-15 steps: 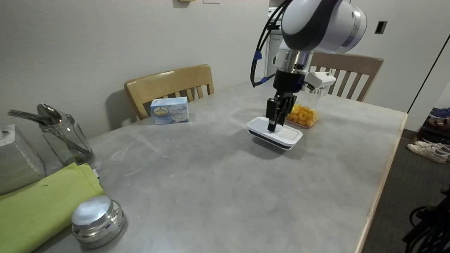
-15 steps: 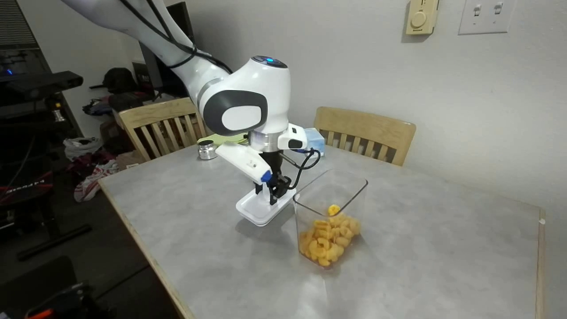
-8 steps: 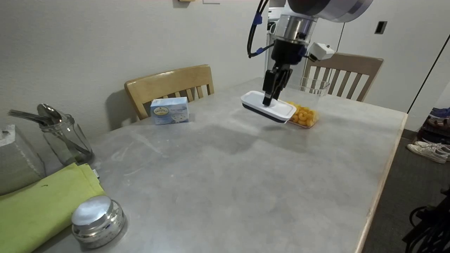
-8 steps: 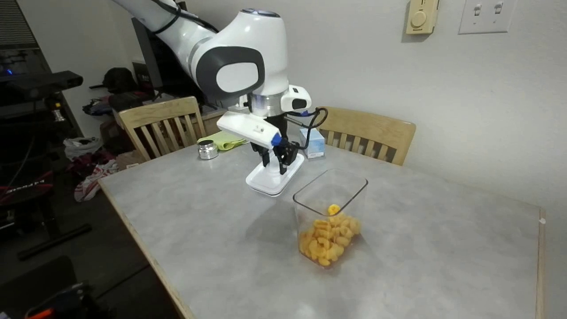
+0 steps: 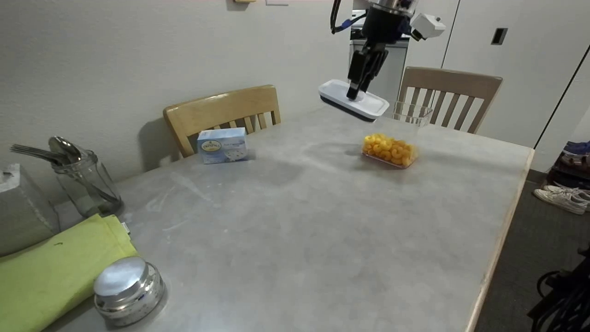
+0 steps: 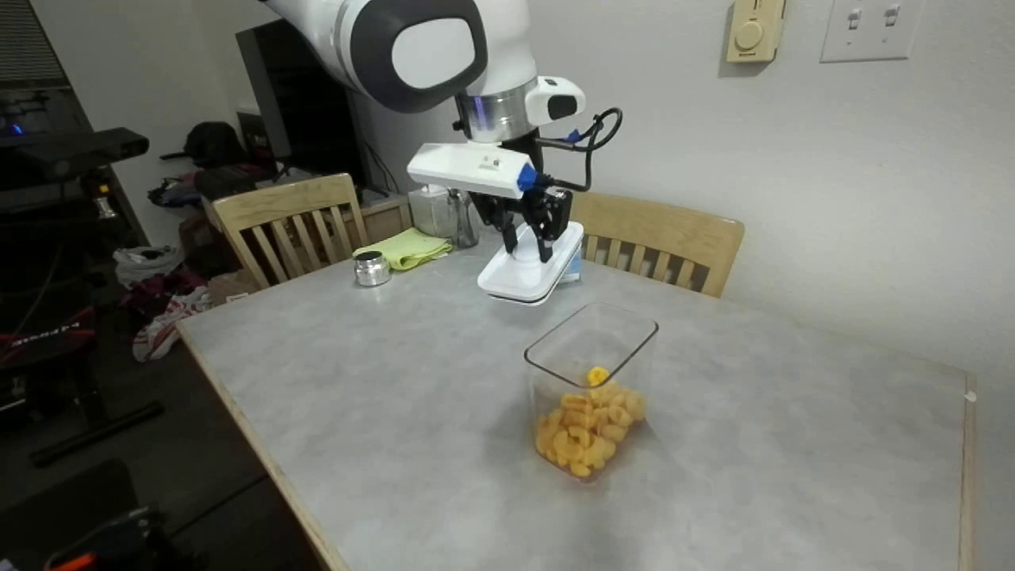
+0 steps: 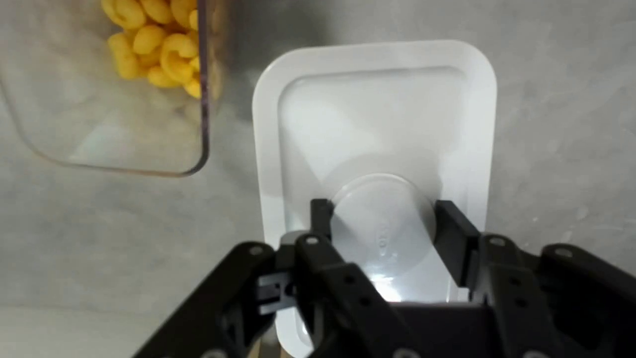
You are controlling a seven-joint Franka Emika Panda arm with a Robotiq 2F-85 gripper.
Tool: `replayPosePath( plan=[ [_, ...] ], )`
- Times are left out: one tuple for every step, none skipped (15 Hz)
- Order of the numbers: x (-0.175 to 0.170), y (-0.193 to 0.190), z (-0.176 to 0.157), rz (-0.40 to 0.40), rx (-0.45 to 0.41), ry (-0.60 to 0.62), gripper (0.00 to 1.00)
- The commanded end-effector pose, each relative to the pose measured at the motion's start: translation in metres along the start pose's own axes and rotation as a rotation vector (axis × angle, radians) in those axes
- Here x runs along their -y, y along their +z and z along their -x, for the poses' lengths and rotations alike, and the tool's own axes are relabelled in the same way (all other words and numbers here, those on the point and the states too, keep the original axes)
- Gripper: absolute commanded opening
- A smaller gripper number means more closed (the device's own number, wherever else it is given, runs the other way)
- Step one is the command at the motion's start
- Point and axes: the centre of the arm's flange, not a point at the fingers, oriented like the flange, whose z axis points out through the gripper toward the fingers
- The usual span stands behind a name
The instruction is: Put the white lid on top of the food container
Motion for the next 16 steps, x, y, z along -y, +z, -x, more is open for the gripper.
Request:
replayPosePath(
  plan=[
    [-0.019, -0.039, -0.012, 0.071, -0.028, 0.034, 0.29],
    [-0.025, -0.048, -0.015, 0.090, -0.033, 0.052, 0.29],
    [-0.031, -0.056, -0.017, 0.108, -0.036, 0.064, 0.29],
    [-0.037, -0.063, -0.017, 0.129, -0.034, 0.081, 0.29],
    [-0.043, -0.069, -0.016, 0.144, -0.027, 0.095, 0.29],
    [-0.050, -0.073, -0.014, 0.164, -0.015, 0.107, 0.29],
    [-0.057, -0.076, -0.011, 0.181, -0.008, 0.118, 0.29],
    [-0.065, -0.078, -0.007, 0.191, 0.004, 0.133, 0.29],
    [-0.071, -0.080, -0.002, 0.200, 0.015, 0.147, 0.29],
    [-0.078, -0.079, 0.003, 0.206, 0.024, 0.158, 0.29],
    [-0.082, -0.078, 0.008, 0.204, 0.029, 0.166, 0.29],
    [-0.086, -0.076, 0.012, 0.200, 0.035, 0.167, 0.29],
    [-0.090, -0.074, 0.016, 0.195, 0.042, 0.170, 0.29],
    [-0.093, -0.071, 0.020, 0.192, 0.050, 0.176, 0.29],
    [-0.095, -0.069, 0.023, 0.185, 0.056, 0.180, 0.29],
    [-0.097, -0.066, 0.026, 0.183, 0.063, 0.189, 0.29]
  ],
)
